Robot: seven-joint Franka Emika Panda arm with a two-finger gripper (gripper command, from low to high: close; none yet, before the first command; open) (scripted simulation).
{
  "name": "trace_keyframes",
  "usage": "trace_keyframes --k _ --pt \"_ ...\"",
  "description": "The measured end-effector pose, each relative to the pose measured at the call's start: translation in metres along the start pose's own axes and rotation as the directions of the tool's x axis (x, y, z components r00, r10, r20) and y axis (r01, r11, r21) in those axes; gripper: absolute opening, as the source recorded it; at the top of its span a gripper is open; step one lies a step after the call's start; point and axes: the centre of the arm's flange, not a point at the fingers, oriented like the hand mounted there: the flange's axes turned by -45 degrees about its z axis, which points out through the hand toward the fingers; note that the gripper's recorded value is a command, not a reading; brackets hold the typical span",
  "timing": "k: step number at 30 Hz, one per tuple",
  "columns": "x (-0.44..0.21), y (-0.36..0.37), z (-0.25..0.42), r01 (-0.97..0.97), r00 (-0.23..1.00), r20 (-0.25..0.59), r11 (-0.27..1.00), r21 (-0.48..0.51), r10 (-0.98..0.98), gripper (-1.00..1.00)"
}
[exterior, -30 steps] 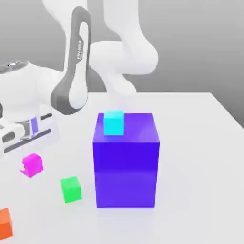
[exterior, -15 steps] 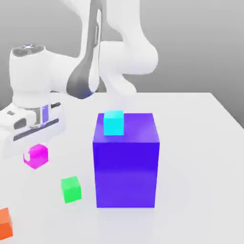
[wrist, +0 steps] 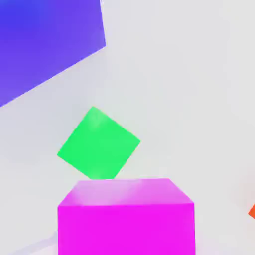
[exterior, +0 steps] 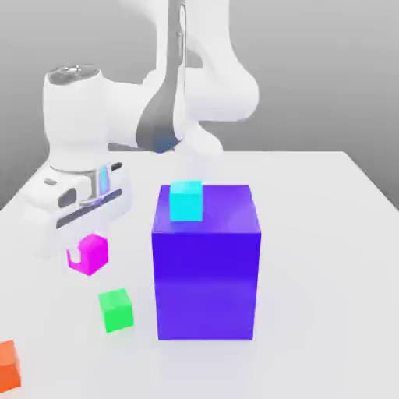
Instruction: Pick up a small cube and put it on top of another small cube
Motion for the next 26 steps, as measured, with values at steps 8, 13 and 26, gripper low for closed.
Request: trace_keyframes --k 8,13,26 --pt "0.016 -0.007 0.019 0.026 0.999 -0.035 0.999 0.027 -0.025 -1.0" --pt "0.018 -0.007 0.033 0.026 0.999 -0.042 0.999 0.027 -0.025 -1.0" --pt "0.017 -0.01 0.072 0.025 0.999 -0.031 0.999 0.029 -0.024 -1.0"
